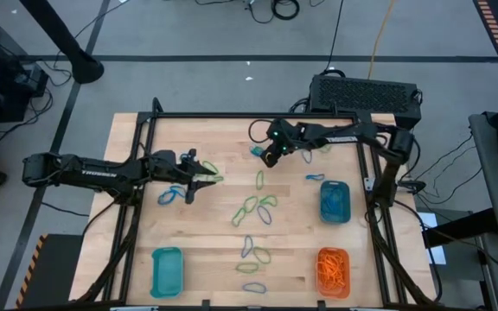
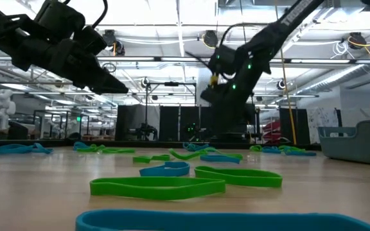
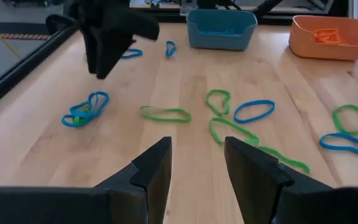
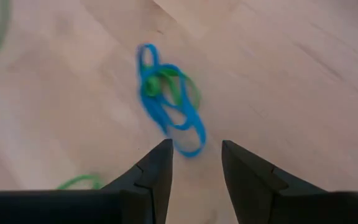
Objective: Sort rubber bands into baskets
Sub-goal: Put the blue rubber band into the dark blue bin
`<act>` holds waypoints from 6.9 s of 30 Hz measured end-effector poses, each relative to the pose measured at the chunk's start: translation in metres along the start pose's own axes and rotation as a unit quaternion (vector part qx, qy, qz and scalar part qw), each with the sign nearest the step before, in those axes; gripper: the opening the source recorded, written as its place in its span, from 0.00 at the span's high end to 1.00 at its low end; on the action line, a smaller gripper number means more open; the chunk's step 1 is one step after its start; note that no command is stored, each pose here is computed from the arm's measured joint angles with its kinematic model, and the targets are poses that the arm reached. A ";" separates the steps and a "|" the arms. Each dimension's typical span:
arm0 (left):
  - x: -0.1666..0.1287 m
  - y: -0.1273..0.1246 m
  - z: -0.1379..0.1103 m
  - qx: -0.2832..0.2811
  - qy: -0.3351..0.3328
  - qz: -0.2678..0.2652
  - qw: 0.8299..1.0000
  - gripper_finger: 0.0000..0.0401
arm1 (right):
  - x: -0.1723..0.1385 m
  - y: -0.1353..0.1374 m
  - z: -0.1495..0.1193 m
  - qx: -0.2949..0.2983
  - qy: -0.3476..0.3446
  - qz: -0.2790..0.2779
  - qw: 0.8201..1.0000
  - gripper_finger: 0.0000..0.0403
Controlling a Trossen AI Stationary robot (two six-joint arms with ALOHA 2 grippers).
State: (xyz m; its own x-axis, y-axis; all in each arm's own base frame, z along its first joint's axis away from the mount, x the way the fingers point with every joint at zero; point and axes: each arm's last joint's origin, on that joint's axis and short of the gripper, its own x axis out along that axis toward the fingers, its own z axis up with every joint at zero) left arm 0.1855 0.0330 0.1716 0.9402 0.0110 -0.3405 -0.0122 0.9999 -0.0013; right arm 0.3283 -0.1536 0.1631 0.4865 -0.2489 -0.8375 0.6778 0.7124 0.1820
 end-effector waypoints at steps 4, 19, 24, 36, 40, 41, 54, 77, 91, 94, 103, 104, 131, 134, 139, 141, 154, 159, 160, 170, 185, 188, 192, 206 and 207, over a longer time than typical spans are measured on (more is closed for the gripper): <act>0.000 0.000 0.000 -0.001 -0.001 0.000 1.000 0.61 | 0.013 -0.002 -0.002 -0.007 0.002 0.000 1.000 0.68; 0.000 0.001 0.003 0.000 -0.014 0.016 1.000 0.61 | 0.035 -0.002 -0.007 -0.008 0.006 0.009 1.000 0.68; 0.000 0.001 0.003 0.000 -0.013 0.017 1.000 0.61 | 0.039 -0.003 -0.008 -0.016 0.012 0.005 1.000 0.71; 0.000 0.001 0.003 0.000 -0.012 0.016 1.000 0.61 | 0.033 -0.003 -0.011 -0.035 0.032 0.007 0.999 0.98; 0.000 0.001 0.003 0.000 -0.012 0.016 1.000 0.61 | 0.026 -0.002 -0.008 -0.040 0.021 0.008 0.999 0.99; 0.000 0.001 0.003 0.000 -0.012 0.016 1.000 0.61 | 0.025 -0.001 -0.007 -0.039 0.020 0.008 0.999 0.99; 0.000 0.000 0.003 0.005 -0.013 0.001 1.000 0.61 | -0.016 0.013 0.007 -0.047 -0.038 0.053 0.997 1.00; 0.001 -0.018 0.012 0.022 -0.062 -0.077 0.995 0.61 | -0.154 0.064 -0.073 -0.006 0.169 0.095 0.981 1.00; 0.001 -0.023 0.014 0.027 -0.067 -0.090 0.993 0.61 | -0.175 0.063 -0.120 0.032 0.309 -0.068 0.948 1.00; 0.001 -0.023 0.014 0.026 -0.067 -0.090 0.993 0.61 | -0.176 0.063 -0.124 0.028 0.306 -0.096 0.947 1.00; 0.001 -0.023 0.013 0.026 -0.067 -0.089 0.993 0.61 | -0.160 0.049 -0.145 0.027 0.326 -0.161 0.931 1.00; 0.001 -0.023 0.013 0.026 -0.066 -0.089 0.993 0.61 | -0.158 0.047 -0.148 0.026 0.330 -0.166 0.929 1.00; 0.002 -0.022 0.007 0.020 -0.031 -0.063 0.997 0.61 | -0.148 0.033 -0.163 0.052 0.349 -0.215 0.911 0.66; 0.005 -0.021 0.007 0.021 -0.039 -0.063 0.997 0.61 | -0.150 0.035 -0.157 0.057 0.340 -0.205 0.916 0.63; 0.018 -0.021 0.000 0.005 -0.020 -0.064 0.998 0.61 | -0.155 0.042 -0.134 0.068 0.305 -0.165 0.936 0.62; 0.024 -0.020 -0.002 0.002 -0.008 -0.064 0.998 0.61 | -0.157 0.042 -0.123 0.077 0.273 -0.161 0.945 0.64; 0.058 -0.019 -0.002 -0.017 0.038 -0.093 0.995 0.61 | -0.123 0.006 -0.056 0.105 0.108 -0.056 0.987 0.74; 0.059 -0.019 -0.003 -0.014 0.040 -0.093 0.995 0.61 | -0.098 -0.010 -0.050 0.105 0.129 -0.091 0.982 0.77; 0.059 -0.019 -0.003 -0.013 0.040 -0.093 0.995 0.61 | -0.090 -0.012 -0.049 0.104 0.133 -0.095 0.981 0.77; 0.059 -0.019 -0.004 -0.013 0.041 -0.094 0.995 0.61 | -0.033 -0.030 -0.056 0.089 0.215 -0.124 0.965 0.77; 0.059 -0.019 -0.004 -0.004 0.044 -0.094 0.995 0.61 | -0.023 -0.039 -0.055 0.055 0.220 -0.131 0.965 0.77; 0.059 -0.019 -0.004 -0.004 0.045 -0.094 0.995 0.61 | -0.023 -0.043 -0.053 0.057 0.214 -0.140 0.965 0.77; 0.059 -0.019 -0.004 -0.004 0.045 -0.094 0.995 0.61 | -0.023 -0.046 -0.052 0.059 0.213 -0.141 0.965 0.77; 0.059 -0.019 -0.005 -0.005 0.047 -0.094 0.994 0.61 | -0.008 -0.049 -0.054 0.057 0.229 -0.139 0.962 0.82; 0.059 -0.019 -0.005 -0.005 0.047 -0.094 0.994 0.61 | -0.008 -0.049 -0.054 0.053 0.232 -0.137 0.962 0.84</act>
State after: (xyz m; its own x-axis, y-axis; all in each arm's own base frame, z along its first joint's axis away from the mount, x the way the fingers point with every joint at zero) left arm 0.2399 0.0144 0.1469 0.8902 -0.1780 -0.4194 0.1582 0.9840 -0.0819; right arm 0.2608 -0.1510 0.1332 -0.0005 -0.0811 -0.9967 0.8104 0.5839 -0.0479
